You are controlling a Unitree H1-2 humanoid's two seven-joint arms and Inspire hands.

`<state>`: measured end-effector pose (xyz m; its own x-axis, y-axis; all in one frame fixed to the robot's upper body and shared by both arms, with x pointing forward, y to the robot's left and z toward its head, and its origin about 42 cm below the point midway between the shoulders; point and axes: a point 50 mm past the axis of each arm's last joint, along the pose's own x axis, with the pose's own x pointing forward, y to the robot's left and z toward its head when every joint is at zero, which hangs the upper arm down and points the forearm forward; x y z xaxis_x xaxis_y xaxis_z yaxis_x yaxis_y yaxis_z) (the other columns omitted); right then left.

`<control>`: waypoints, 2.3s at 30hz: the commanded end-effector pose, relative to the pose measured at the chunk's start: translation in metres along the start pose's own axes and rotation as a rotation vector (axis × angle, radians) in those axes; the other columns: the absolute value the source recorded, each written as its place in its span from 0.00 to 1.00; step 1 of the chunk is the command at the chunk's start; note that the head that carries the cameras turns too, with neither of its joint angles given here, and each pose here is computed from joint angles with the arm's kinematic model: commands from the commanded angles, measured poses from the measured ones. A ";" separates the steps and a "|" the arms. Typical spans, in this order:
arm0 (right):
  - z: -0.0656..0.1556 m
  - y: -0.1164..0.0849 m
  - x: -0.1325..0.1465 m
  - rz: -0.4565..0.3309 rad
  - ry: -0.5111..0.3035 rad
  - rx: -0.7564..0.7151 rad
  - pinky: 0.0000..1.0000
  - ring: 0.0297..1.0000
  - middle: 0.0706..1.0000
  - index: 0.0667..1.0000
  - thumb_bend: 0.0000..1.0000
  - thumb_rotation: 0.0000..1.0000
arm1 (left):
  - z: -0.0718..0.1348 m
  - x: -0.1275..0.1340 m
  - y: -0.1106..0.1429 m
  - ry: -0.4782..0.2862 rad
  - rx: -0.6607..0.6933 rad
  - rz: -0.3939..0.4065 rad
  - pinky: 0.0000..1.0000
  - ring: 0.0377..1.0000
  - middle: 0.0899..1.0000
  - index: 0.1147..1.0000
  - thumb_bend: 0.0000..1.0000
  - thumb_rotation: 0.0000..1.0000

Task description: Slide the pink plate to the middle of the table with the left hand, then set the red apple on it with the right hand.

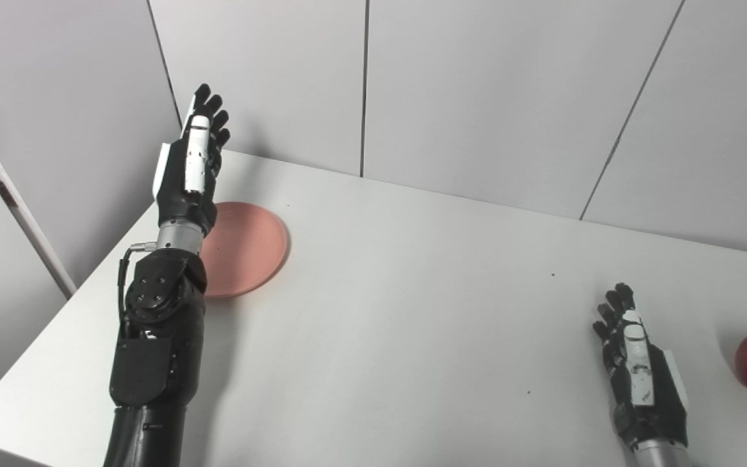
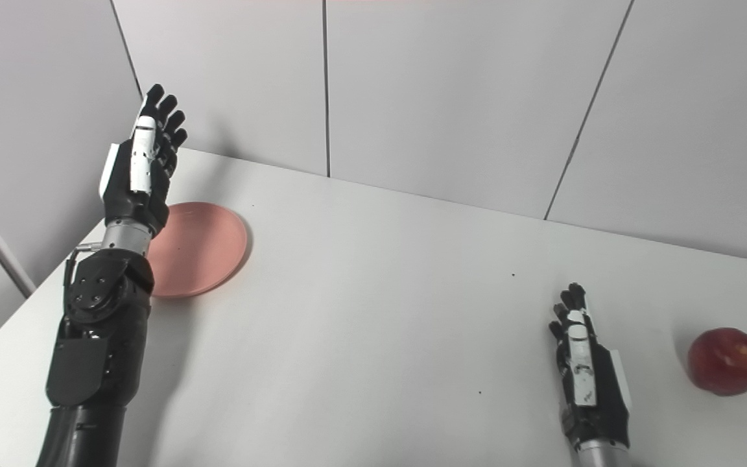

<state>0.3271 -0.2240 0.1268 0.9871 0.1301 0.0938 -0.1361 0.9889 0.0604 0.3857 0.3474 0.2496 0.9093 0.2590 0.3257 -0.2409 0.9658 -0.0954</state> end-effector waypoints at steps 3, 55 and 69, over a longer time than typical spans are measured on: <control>0.014 -0.002 0.004 0.005 -0.071 -0.011 1.00 1.00 1.00 1.00 0.21 1.00 | 0.018 0.014 0.011 -0.088 -0.016 0.032 0.99 0.97 0.97 0.96 0.36 1.00; 0.017 -0.006 0.005 0.003 -0.081 -0.008 1.00 1.00 1.00 1.00 0.18 1.00 | -0.029 -0.009 0.115 0.055 -0.016 0.218 1.00 1.00 0.99 0.97 0.34 1.00; 0.017 -0.006 0.005 0.002 -0.083 -0.007 1.00 1.00 1.00 1.00 0.18 1.00 | -0.055 -0.017 0.120 0.108 -0.029 0.247 0.99 0.97 0.97 0.96 0.33 1.00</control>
<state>0.3272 -0.2295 0.1275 0.9878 0.1220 0.0966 -0.1284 0.9897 0.0628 0.3546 0.4520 0.1612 0.8666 0.4893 0.0975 -0.4653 0.8632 -0.1958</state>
